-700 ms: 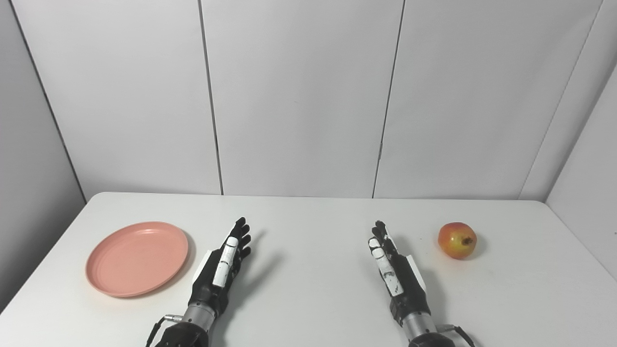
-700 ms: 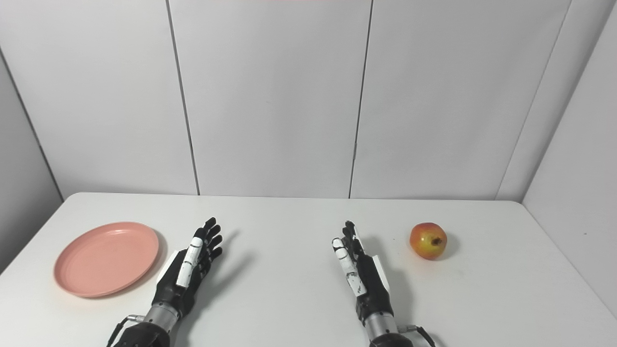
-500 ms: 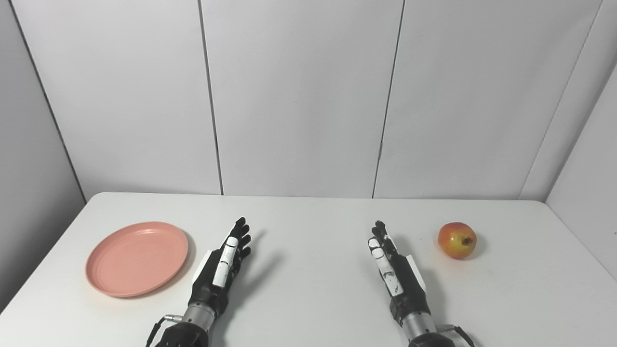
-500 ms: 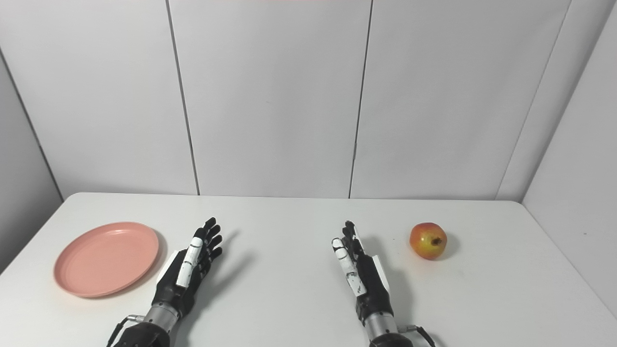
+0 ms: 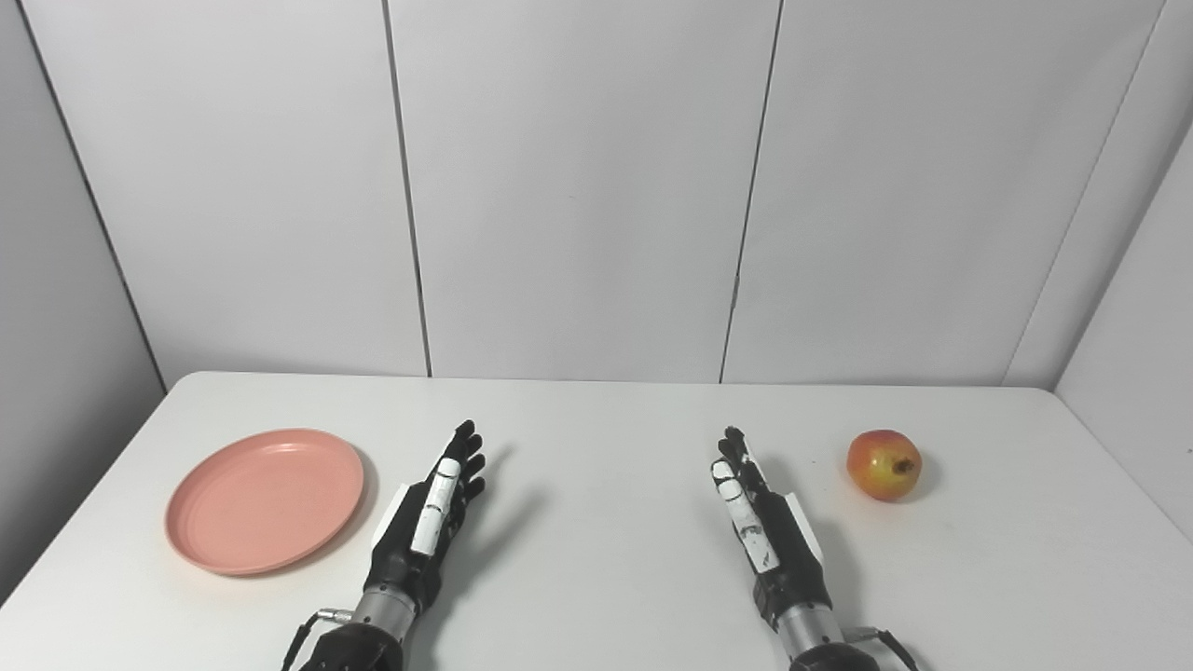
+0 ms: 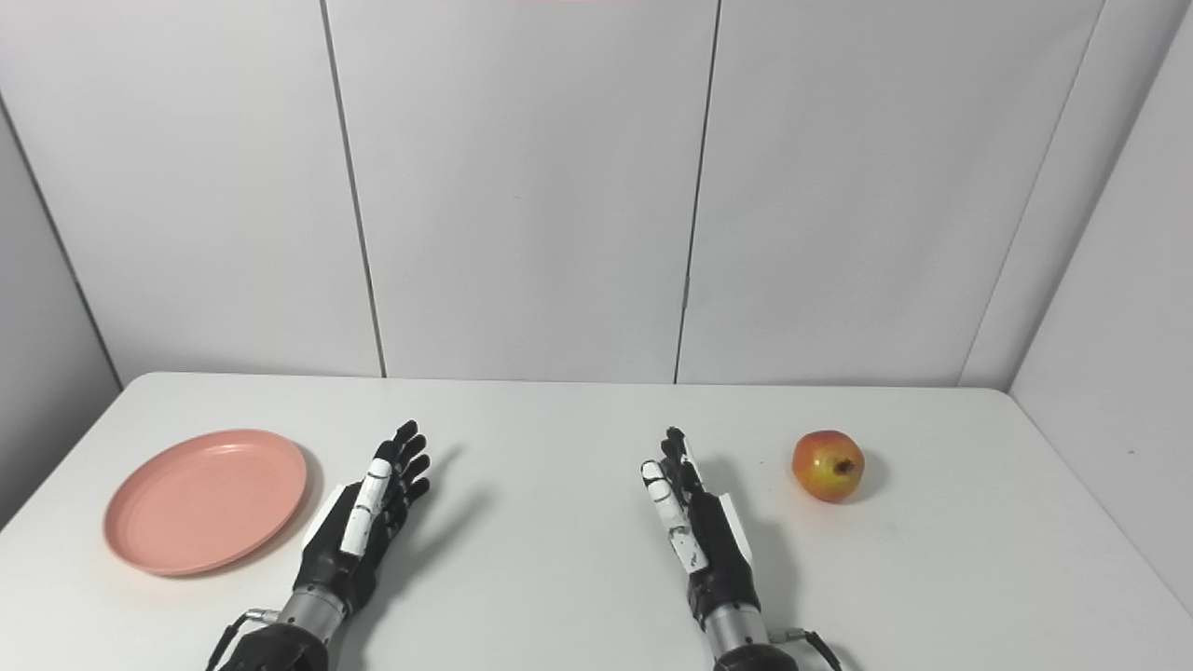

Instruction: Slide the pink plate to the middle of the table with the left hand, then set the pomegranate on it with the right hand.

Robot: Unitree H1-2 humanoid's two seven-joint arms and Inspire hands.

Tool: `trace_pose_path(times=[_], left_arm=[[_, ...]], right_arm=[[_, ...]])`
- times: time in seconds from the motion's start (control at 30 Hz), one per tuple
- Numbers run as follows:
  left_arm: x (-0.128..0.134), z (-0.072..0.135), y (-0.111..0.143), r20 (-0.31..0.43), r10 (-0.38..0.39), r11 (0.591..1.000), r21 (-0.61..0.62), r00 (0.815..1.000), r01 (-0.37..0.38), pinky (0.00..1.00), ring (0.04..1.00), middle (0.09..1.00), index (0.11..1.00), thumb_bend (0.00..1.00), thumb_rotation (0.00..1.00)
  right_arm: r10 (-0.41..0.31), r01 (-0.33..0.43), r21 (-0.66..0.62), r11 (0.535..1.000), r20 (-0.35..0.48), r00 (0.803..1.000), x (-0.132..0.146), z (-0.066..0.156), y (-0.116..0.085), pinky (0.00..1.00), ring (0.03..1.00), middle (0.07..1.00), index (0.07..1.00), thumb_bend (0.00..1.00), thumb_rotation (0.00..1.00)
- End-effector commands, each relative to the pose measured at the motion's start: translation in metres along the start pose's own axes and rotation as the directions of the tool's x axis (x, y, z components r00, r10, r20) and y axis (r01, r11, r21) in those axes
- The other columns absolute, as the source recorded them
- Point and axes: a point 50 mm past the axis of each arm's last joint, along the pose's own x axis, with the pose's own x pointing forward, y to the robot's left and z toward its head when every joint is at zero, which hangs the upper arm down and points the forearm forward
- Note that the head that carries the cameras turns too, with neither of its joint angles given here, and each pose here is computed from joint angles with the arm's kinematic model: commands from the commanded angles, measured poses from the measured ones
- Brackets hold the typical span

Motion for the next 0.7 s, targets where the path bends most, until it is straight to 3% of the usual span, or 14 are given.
trace_pose_path(times=[0.0,0.3,0.47,0.67], left_arm=[[-0.005,-0.009,0.003,-0.029,0.006,1.000,0.000,1.000,-0.006,0.98,0.991,1.000,1.000,0.52,1.00],[-0.004,-0.013,-0.008,-0.035,-0.007,1.000,0.000,0.999,0.008,0.99,0.999,1.000,1.000,0.54,1.00],[-0.002,-0.018,-0.026,-0.048,0.015,1.000,0.024,0.999,-0.014,0.97,0.987,1.000,1.000,0.55,1.00],[0.003,-0.027,-0.045,-0.072,0.072,0.993,0.094,0.995,-0.065,0.91,0.943,0.964,0.955,0.53,1.00]], right_arm=[[0.001,-0.001,-0.002,1.000,0.000,1.000,-0.001,-0.003,0.001,0.99,1.000,1.000,1.000,0.58,0.88],[-0.005,0.004,0.032,0.999,0.006,1.000,-0.006,-0.005,-0.010,1.00,1.000,1.000,1.000,0.55,0.84],[-0.003,0.002,0.062,0.998,0.021,1.000,-0.012,-0.006,-0.026,1.00,1.000,1.000,1.000,0.53,0.83],[0.004,-0.005,0.060,0.998,0.020,1.000,-0.018,-0.009,-0.042,1.00,1.000,1.000,1.000,0.43,0.87]])
